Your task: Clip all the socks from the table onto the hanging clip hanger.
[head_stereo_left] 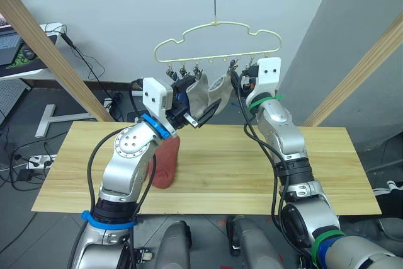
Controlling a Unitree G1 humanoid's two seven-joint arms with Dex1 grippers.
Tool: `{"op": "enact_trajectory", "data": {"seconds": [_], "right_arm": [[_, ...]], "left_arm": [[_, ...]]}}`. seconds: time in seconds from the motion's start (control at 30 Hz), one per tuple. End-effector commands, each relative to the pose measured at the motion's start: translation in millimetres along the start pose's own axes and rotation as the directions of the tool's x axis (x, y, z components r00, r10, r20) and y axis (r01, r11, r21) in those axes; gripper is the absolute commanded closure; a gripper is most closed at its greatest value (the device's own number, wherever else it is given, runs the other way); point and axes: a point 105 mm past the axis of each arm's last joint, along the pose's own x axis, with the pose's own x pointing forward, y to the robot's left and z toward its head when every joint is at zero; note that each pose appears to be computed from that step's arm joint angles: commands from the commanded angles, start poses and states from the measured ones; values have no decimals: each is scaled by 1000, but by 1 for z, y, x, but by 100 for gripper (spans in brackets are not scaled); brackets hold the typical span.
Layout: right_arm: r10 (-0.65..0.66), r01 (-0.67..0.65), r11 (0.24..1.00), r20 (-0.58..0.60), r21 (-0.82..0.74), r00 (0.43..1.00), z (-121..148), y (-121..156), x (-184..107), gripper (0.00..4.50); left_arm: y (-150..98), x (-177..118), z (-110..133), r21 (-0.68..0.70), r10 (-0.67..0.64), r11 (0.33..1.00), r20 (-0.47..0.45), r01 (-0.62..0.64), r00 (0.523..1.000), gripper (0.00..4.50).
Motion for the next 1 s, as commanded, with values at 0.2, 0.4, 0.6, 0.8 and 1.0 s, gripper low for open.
{"op": "enact_trajectory", "data": {"seconds": [0.2,0.4,0.6,0.8,1.0], "right_arm": [[9,-9,1000,73,-3,997,23,2,5,204],[5,-4,1000,76,-5,997,24,0,7,204],[-6,7,1000,76,-7,997,24,-2,7,204],[-10,11,1000,74,-10,997,23,-3,6,204],[-24,25,1000,77,-12,997,24,-4,7,204]], "left_arm": [[0,0,15,27,-1,1000,49,0,999,0],[0,0,15,26,0,1000,47,-1,999,0],[-1,0,14,24,0,1000,45,-1,999,0],[-2,0,15,22,-2,1000,45,1,999,0],[-3,0,16,19,-5,1000,48,4,999,0]]}}
